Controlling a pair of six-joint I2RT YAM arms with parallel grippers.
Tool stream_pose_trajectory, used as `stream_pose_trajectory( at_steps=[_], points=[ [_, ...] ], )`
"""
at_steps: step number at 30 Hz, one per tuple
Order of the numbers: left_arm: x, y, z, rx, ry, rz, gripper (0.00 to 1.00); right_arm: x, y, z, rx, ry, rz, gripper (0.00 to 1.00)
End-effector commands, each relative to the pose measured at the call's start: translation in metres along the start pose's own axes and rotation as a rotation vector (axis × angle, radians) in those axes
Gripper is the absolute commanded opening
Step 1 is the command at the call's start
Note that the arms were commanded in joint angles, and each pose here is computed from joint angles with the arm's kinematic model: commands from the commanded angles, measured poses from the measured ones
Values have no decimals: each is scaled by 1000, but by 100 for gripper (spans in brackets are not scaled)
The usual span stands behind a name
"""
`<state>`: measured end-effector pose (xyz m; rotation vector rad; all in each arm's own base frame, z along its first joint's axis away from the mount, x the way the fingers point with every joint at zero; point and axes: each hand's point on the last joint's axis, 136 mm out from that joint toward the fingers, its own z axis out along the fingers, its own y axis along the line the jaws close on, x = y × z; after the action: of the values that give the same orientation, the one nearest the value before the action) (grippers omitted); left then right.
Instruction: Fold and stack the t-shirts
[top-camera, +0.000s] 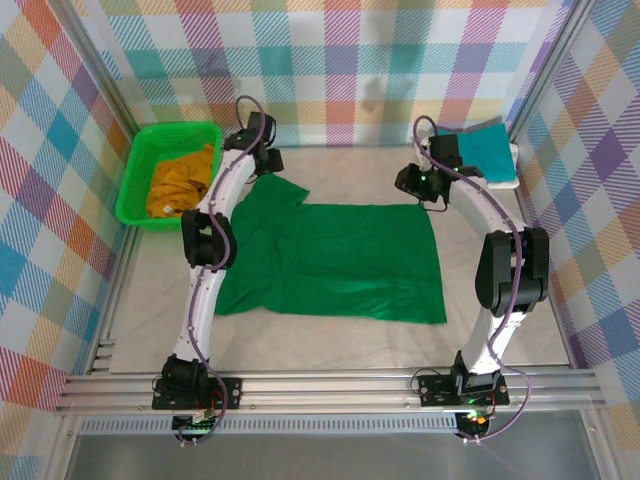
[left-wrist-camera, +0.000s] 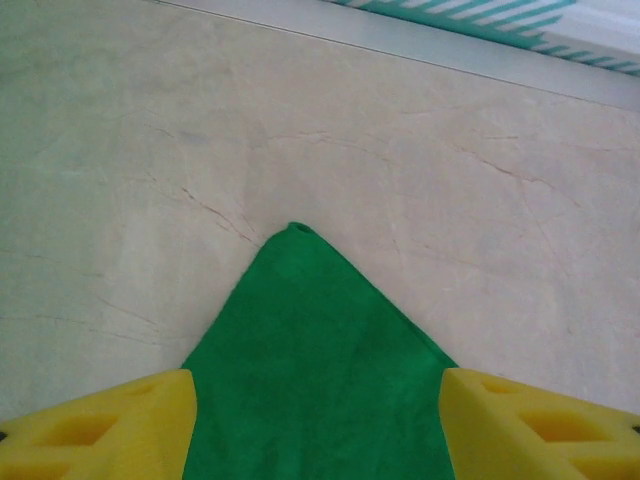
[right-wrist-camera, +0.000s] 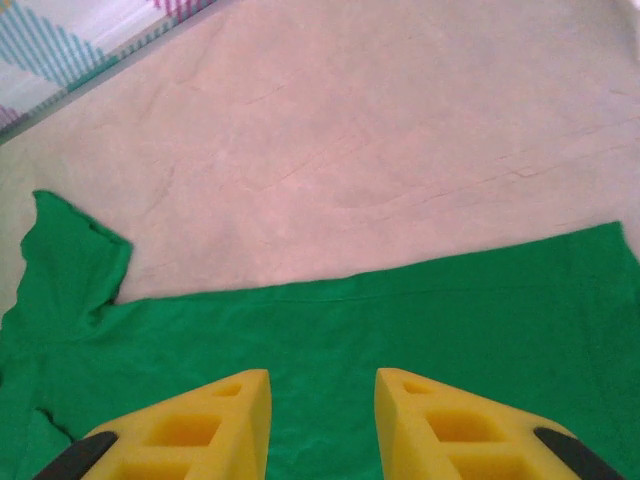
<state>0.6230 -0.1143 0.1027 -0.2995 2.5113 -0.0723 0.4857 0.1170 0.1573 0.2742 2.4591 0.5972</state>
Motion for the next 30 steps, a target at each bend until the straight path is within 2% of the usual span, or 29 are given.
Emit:
stream_pose_trajectory(
  at_steps=[1,7,16,23,25,27,29,30],
  points=[
    [-10,-12,8,86,-34,-35,66,10,14,-7,-88,10,-32,34],
    [-5,-11,42,133,-29,-88,68,32,26,-6,-206,42,-16,34],
    [-9,-4,71,173,-49,-217,70,55,34,-9,-317,70,-14,34],
    [-3,1,87,174,-39,-298,72,64,37,-12,-364,77,2,34],
    [2,-6,93,214,-17,-318,71,63,37,-11,-360,78,-2,33],
    [9,-12,95,247,17,-333,65,62,37,-12,-360,71,-8,33],
    [18,-14,95,237,47,-318,45,59,37,-13,-353,59,-10,33],
    [23,-14,94,227,60,-306,42,57,37,-14,-352,54,-14,33]
  ],
)
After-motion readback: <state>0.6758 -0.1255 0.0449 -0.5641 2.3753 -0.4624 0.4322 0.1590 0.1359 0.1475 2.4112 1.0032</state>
